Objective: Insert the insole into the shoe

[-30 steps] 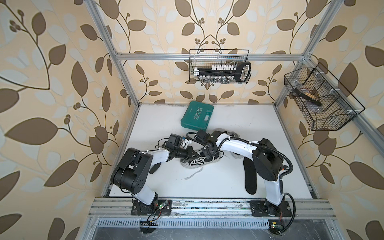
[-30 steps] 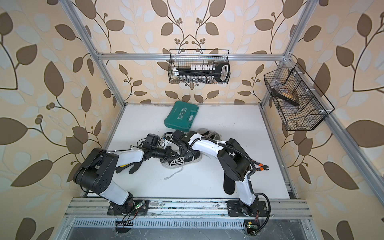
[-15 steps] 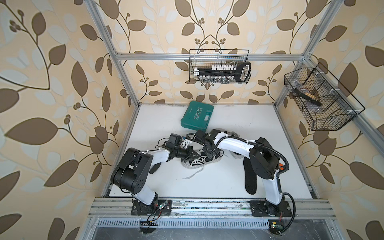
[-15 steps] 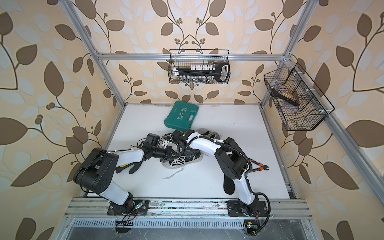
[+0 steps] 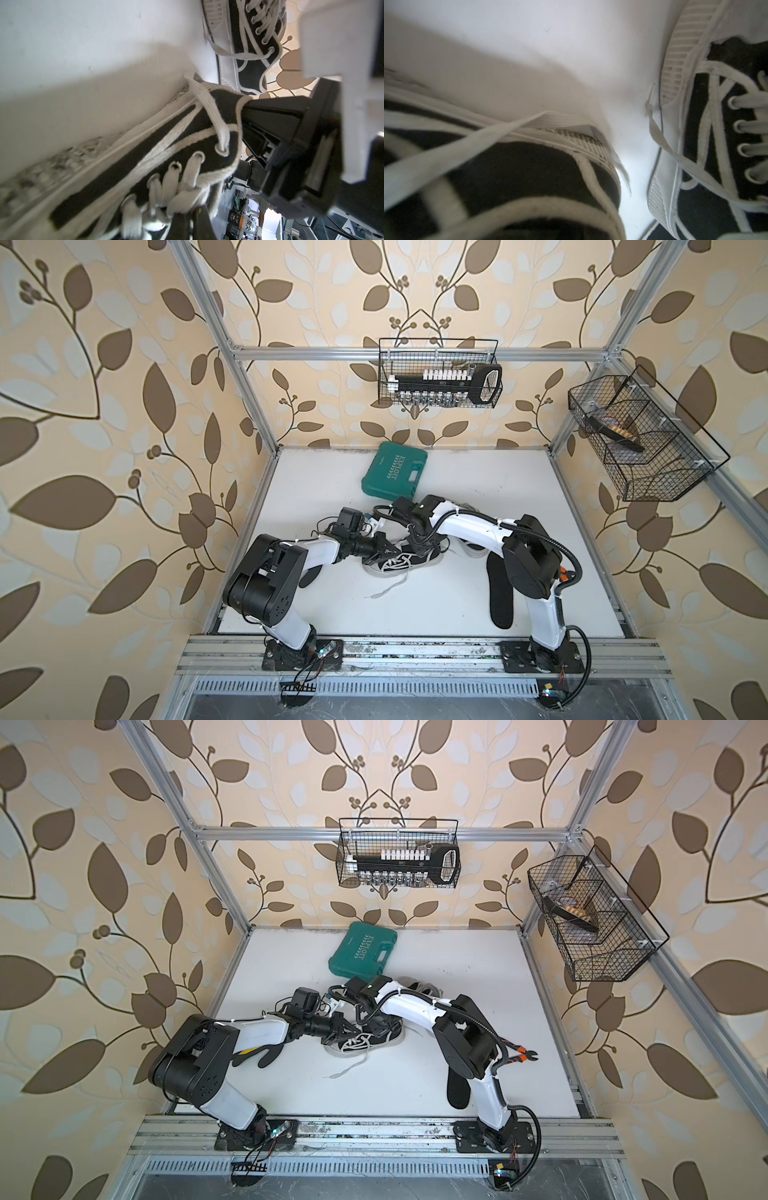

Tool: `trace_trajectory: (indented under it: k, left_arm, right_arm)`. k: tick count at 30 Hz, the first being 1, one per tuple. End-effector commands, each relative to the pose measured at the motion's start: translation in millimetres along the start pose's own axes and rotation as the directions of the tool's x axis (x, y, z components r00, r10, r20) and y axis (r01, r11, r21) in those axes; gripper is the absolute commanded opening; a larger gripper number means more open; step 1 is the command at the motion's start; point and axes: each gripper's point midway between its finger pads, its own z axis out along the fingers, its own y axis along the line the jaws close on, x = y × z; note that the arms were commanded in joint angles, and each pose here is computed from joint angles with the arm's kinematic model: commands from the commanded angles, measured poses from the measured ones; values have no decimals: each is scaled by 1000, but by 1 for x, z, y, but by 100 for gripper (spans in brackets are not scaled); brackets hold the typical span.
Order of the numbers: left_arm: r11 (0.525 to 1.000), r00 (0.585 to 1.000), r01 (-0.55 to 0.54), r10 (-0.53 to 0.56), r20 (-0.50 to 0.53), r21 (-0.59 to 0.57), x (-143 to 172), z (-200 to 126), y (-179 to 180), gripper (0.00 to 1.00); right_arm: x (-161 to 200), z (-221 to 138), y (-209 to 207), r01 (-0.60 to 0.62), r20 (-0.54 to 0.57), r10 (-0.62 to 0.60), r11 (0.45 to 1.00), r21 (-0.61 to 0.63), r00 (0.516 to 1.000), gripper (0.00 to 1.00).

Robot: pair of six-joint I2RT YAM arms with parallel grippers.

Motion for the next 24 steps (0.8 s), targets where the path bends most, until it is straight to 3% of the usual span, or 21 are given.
trace_trajectory:
  k: [1,4,10,12,16,19,21,23,24]
  left_arm:
    - [1000,1000,24,-24,-15,-6,4,0,3,0]
    - [1000,1000,20,-20,-14,-5,4,-1,0,0]
    - [1000,1000,-3,3,-10,-21,5,-6,-3,0]
    - [1000,1000,-1,0,-7,-19,3,-5,-3,0]
    - [1000,1000,5,-5,-11,-14,2,-4,-4,0]
    - [1000,1000,-1,1,-4,-21,4,-6,-4,0]
    - [1000,1000,0,0,-3,-22,3,-6,-4,0]
    - [1000,1000,1,-1,-7,-14,0,-4,-5,0]
    - [1000,1000,-1,1,-16,-7,1,-4,-7,0]
  right_arm:
    - [-2,4,16,-74,34,79,987,-146,996,0]
    - [14,45,16,-183,-143,153,957,-226,978,0]
    - [-14,-10,10,-118,58,133,972,-202,989,0]
    - [-24,-6,12,-128,108,153,969,-210,982,0]
    - [-31,29,3,-169,17,175,967,-189,984,0]
    - [-42,4,0,-131,111,147,982,-136,983,0]
    - [-47,14,0,-126,172,151,981,-149,973,0]
    - [-36,33,-2,-164,34,173,969,-184,984,0]
    - [-34,32,0,-144,18,149,973,-179,989,0]
